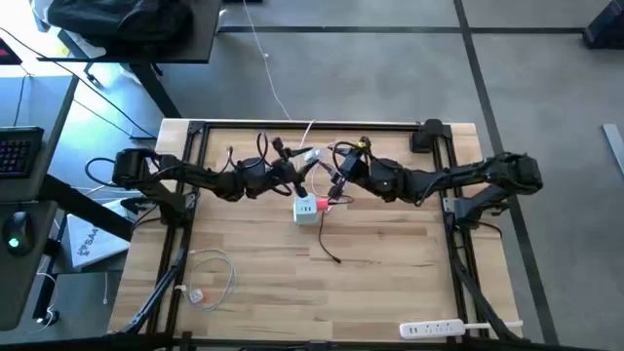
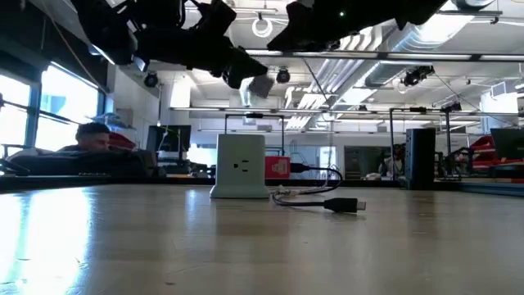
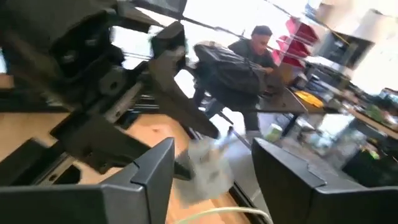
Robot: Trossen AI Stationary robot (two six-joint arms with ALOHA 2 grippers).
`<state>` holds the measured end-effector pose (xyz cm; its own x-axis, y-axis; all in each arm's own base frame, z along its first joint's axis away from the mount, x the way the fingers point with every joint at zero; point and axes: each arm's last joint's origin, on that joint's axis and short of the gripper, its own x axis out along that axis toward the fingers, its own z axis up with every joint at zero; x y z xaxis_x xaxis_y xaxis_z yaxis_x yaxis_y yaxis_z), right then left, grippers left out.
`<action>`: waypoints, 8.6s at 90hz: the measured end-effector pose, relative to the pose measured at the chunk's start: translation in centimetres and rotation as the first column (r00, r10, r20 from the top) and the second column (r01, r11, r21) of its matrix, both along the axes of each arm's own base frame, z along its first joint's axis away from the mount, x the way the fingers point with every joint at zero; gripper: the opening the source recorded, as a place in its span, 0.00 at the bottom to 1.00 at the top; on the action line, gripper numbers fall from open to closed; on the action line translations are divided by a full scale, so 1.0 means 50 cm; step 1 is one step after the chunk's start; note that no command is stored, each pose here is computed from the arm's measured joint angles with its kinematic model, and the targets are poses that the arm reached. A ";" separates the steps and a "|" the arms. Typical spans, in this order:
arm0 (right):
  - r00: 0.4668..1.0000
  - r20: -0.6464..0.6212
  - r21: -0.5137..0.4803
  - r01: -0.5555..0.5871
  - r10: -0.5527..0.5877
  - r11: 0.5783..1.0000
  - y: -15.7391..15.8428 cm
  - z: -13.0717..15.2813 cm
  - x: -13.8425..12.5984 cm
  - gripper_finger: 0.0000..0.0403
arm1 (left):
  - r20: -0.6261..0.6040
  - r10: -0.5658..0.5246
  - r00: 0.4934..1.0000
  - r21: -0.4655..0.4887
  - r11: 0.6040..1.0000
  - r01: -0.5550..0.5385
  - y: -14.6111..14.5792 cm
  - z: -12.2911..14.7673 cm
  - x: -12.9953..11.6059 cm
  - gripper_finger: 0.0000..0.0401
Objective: Insert USB
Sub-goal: Insert the white charger adapter into the black outlet extension
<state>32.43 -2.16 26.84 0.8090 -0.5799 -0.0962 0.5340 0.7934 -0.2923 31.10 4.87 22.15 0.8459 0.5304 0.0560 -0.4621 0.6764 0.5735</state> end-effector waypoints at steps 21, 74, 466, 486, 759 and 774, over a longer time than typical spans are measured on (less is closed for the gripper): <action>1.000 -0.008 0.102 0.029 -0.028 0.994 0.014 -0.015 -0.003 0.59 | -0.028 -0.002 1.000 0.022 1.000 0.002 0.000 -0.002 0.000 0.18; 0.984 -0.180 0.338 0.061 0.001 0.939 0.013 -0.066 -0.026 0.70 | -0.005 -0.044 0.999 -0.006 0.999 0.044 -0.010 -0.002 0.002 0.29; 0.918 -0.097 0.638 -0.240 0.385 0.732 -0.024 -0.067 -0.198 0.39 | -0.035 -0.506 0.862 -0.132 0.857 0.498 0.009 -0.032 0.010 0.51; 0.898 -0.062 0.685 -0.280 0.437 0.673 -0.029 -0.067 -0.178 0.39 | -0.193 -0.547 0.815 0.161 0.802 0.576 -0.043 -0.020 0.056 0.51; 0.443 -0.722 0.315 0.894 -0.531 0.318 -0.334 0.098 -0.367 0.52 | -0.069 -0.386 0.920 -0.393 0.858 0.331 0.096 0.004 0.200 0.24; 0.413 -0.730 0.319 0.910 -0.544 0.264 -0.364 0.080 -0.363 0.54 | -0.114 -0.391 0.913 -0.423 0.851 0.312 0.094 -0.008 0.198 0.24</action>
